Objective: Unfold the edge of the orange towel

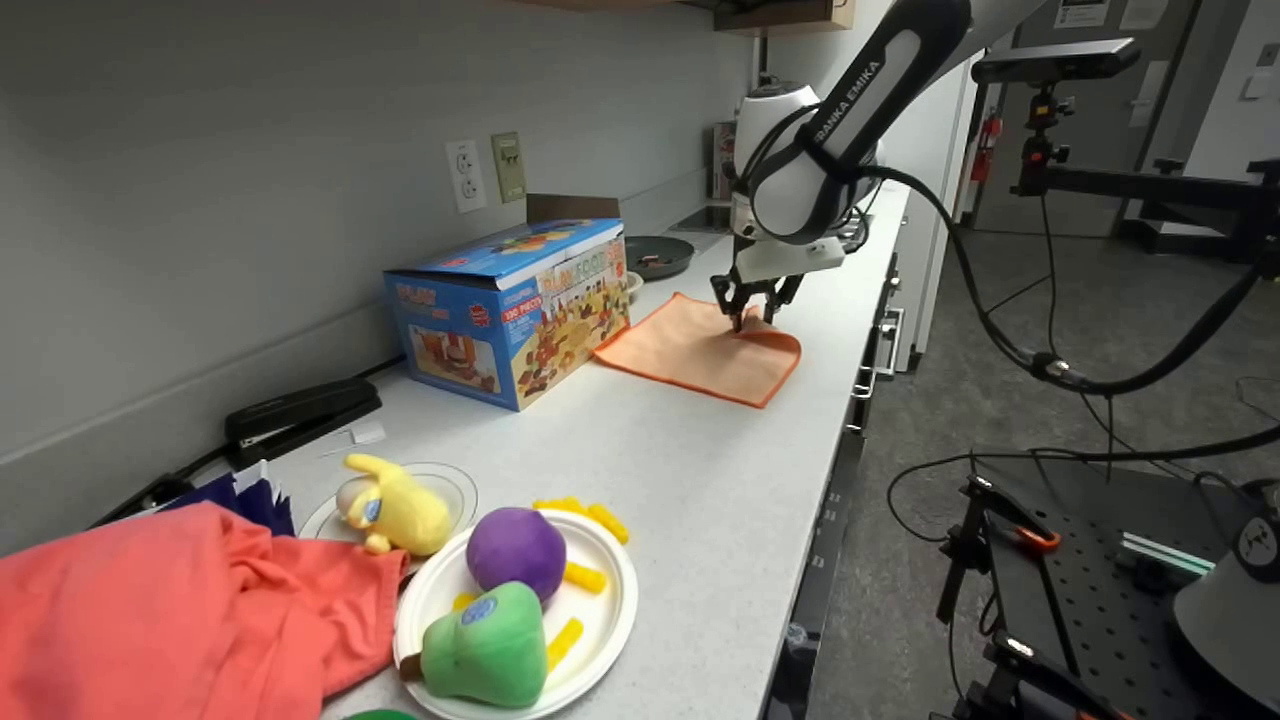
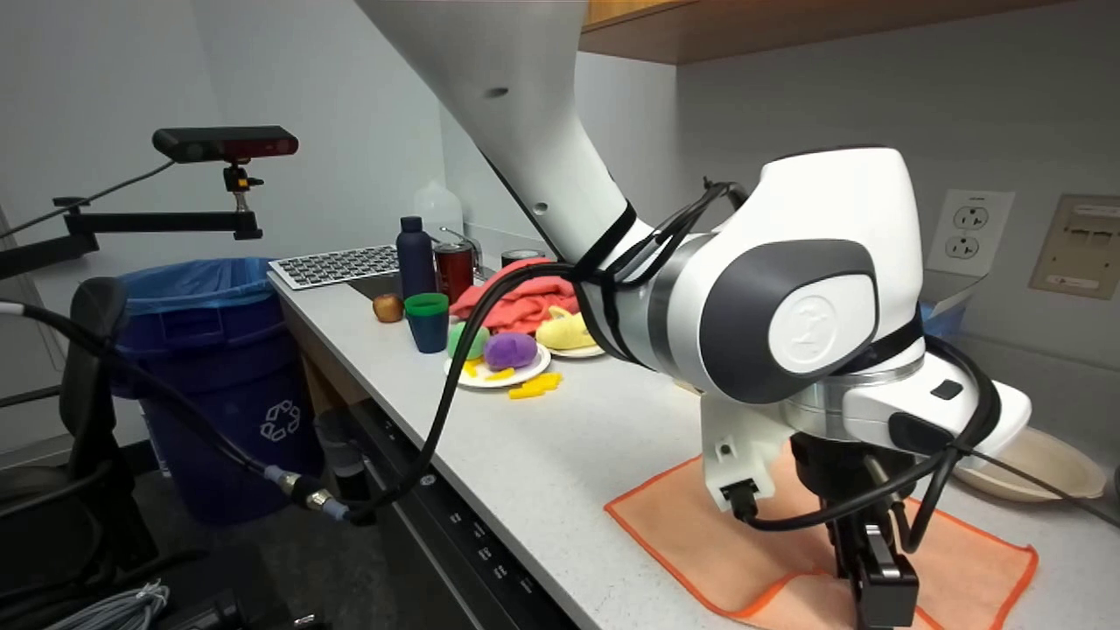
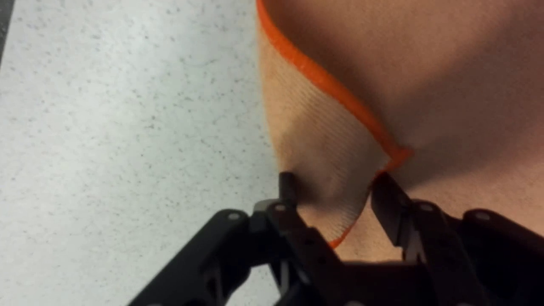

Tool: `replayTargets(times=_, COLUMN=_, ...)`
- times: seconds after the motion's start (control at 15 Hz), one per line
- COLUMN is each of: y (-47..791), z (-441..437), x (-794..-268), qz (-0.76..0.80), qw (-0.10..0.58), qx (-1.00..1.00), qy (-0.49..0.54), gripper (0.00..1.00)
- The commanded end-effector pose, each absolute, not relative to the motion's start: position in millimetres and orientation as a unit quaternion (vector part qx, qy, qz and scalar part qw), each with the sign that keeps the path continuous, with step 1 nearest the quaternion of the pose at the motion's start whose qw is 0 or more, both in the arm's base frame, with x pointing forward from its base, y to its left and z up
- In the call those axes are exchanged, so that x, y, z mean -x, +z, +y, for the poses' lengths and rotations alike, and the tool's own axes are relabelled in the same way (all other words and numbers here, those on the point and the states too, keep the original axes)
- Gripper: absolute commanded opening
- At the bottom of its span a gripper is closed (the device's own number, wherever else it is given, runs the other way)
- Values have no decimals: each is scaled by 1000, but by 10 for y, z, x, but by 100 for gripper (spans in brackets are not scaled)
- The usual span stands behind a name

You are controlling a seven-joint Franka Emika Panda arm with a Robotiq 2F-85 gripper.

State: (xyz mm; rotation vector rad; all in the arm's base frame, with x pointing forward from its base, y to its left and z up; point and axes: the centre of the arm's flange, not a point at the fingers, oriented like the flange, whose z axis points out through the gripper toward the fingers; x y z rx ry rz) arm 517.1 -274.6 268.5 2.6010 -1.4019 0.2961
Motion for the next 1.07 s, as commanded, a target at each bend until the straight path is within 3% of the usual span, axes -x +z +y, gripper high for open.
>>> replayTargets(times=0.0, y=2809, z=-2811, x=-5243, qz=-482, qw=74, qx=-867, qy=102, gripper=21)
replayTargets(times=0.13, y=2837, z=-2835, x=-5247, qz=-488, qw=72, qx=-864, qy=102, gripper=6)
replayTargets(times=0.27, y=2848, z=-2849, x=-5244, qz=-492, qw=72, qx=-862, qy=102, gripper=0)
replayTargets(times=1.0, y=3234, z=-3198, x=-5092, qz=-544, qw=-32, qx=-830, qy=120, gripper=1)
